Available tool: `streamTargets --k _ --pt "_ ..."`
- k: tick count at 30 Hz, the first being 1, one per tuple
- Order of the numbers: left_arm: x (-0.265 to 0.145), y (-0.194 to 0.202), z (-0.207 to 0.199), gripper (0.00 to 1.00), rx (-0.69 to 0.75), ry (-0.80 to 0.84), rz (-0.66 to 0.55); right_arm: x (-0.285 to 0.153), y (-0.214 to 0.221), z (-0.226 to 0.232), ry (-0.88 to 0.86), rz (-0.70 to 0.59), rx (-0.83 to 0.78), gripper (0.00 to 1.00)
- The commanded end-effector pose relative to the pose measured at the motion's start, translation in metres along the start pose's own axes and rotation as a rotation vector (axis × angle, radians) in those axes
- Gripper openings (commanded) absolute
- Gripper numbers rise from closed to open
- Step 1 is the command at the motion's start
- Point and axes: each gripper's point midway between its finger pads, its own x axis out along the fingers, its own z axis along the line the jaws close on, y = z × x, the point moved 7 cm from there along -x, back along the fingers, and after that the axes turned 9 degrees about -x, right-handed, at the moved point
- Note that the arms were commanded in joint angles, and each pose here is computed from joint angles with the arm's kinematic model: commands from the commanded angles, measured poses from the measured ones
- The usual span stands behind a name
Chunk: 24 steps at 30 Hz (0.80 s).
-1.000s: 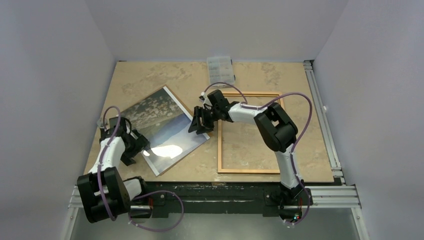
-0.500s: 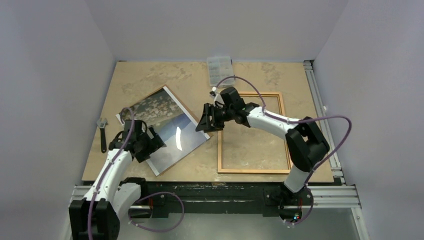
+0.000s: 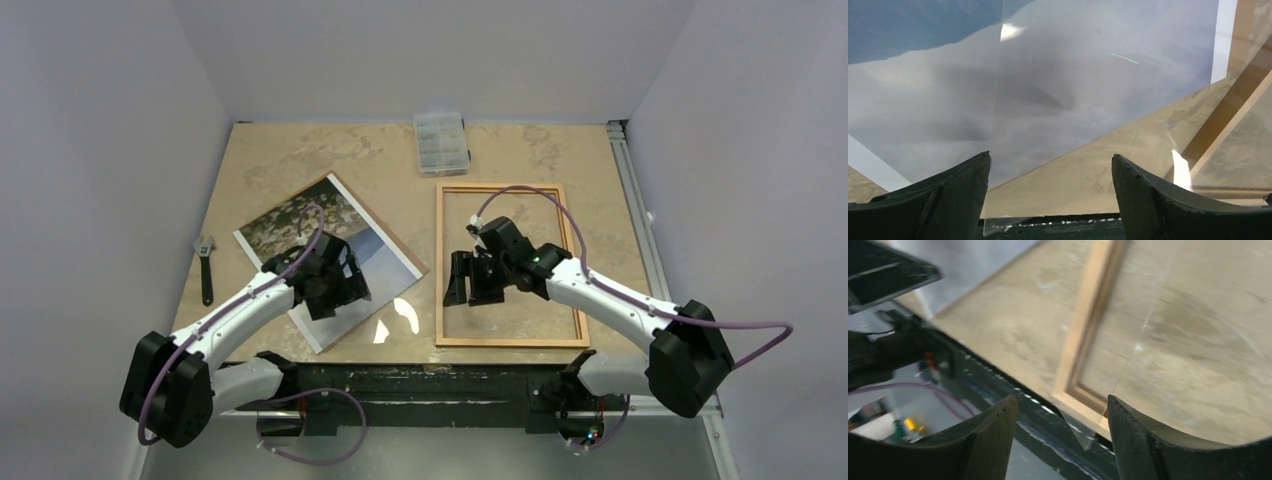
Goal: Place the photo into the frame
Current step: Adjust the photo frame item at the center of the board.
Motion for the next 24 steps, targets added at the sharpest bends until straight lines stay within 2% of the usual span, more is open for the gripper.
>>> streamTargets --k 1,4,8,15,20,24 --pt "-0.01 0.001 -0.019 0.87 -0.058 0.052 -0.009 -0.017 0.014 -0.042 0.366 -0.005 -0.048 0.68" --pt "-0.014 0.0 -0.012 0.88 -0.054 0.011 -0.037 -0.026 0.006 -0.053 0.481 -0.033 -0.074 0.75" --pt "-0.019 -0.002 -0.006 0.88 -0.041 -0.033 -0.06 -0.03 -0.01 -0.065 0.493 -0.05 -0.072 0.76" --pt "-0.019 -0.002 -0.003 0.89 -0.03 -0.008 -0.075 -0.028 -0.048 -0.08 0.26 -0.084 -0.066 0.74" --pt "-0.014 0.0 -0.007 0.88 -0.033 0.039 -0.066 -0.025 -0.088 -0.1 0.008 -0.15 0.084 0.71" --pt "-0.011 0.002 -0.01 0.88 -0.028 0.059 -0.047 -0.005 -0.121 -0.105 -0.112 -0.132 0.096 0.7"
